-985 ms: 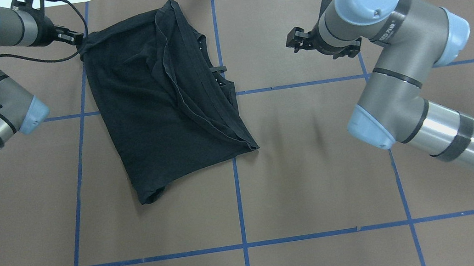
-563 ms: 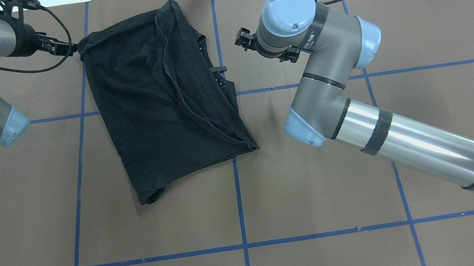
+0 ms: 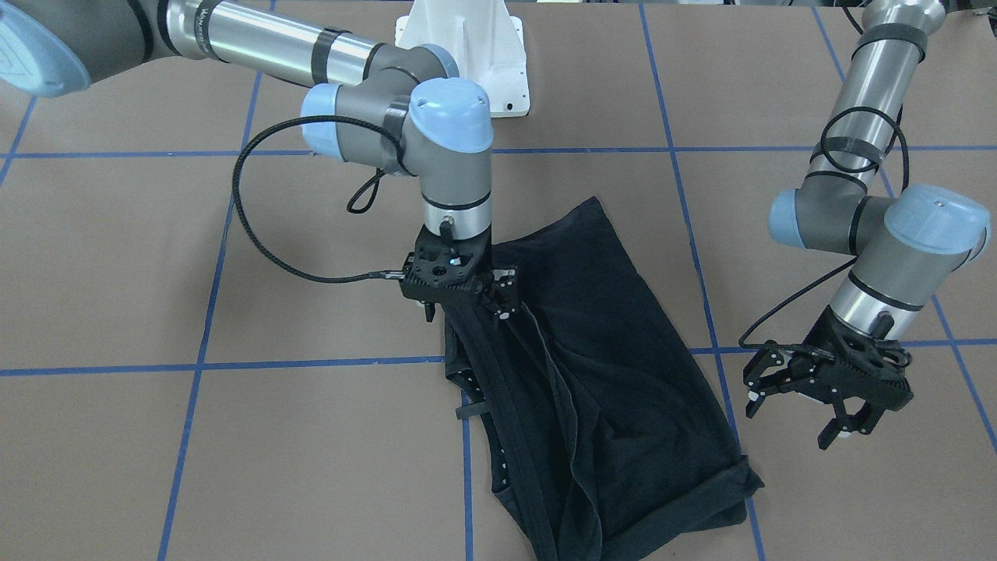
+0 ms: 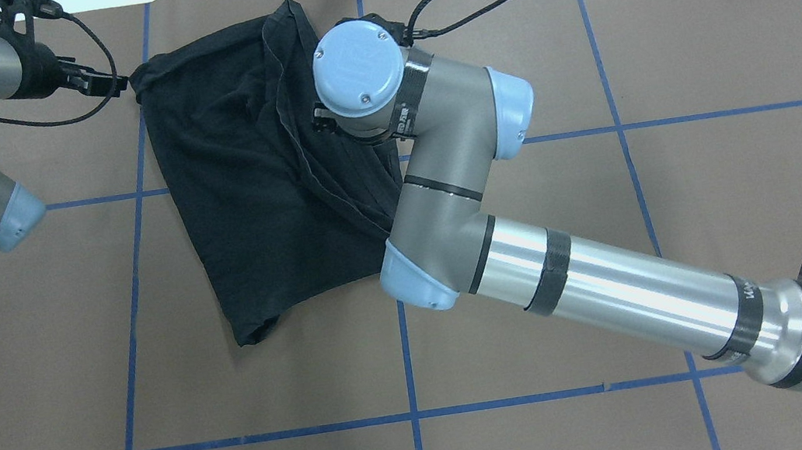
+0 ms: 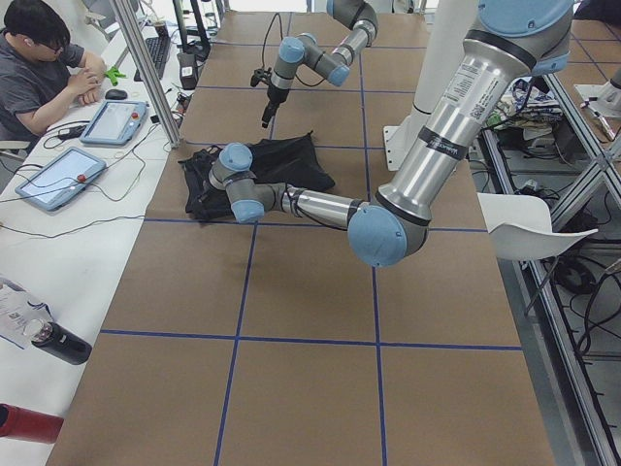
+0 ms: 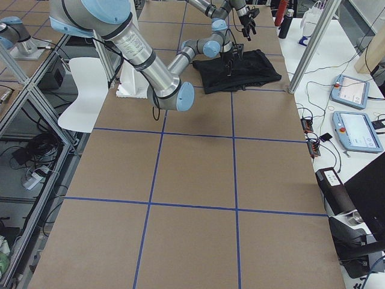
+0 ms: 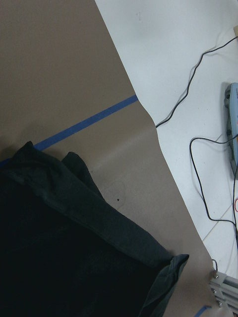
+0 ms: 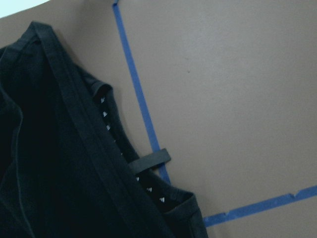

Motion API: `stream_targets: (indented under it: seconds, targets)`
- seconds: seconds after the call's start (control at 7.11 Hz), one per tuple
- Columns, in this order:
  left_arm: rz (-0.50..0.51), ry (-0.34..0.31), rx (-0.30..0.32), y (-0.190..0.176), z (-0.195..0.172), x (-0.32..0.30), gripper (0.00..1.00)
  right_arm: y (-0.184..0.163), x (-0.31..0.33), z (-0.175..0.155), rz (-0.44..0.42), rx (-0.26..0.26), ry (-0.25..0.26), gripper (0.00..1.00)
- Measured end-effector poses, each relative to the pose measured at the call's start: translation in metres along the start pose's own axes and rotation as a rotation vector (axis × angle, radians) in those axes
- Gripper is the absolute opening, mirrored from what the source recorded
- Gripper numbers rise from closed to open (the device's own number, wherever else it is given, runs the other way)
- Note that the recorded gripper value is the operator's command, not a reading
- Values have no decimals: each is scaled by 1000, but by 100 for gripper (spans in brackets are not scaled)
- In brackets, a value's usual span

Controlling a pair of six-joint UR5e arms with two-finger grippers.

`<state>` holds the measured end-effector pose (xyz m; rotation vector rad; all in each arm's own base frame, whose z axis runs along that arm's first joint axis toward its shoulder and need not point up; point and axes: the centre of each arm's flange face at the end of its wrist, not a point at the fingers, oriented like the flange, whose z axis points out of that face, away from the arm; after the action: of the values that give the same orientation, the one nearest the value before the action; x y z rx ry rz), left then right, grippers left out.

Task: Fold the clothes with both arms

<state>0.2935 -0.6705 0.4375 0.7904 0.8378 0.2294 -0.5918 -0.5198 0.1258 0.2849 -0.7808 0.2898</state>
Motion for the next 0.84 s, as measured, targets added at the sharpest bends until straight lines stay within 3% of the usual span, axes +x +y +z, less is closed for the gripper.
stream_targets:
  seconds: [0.28, 0.56, 0.84]
  targets:
    - [-1, -1, -1, 1, 0, 0, 100, 52, -16, 2, -207, -29, 17, 68]
    - [-2, -1, -2, 1, 0, -1, 100, 78, -7, 18, -412, -34, 41, 61]
    - [-3, -2, -3, 2, 0, -2, 100, 96, -4, 26, -490, -41, 35, 29]
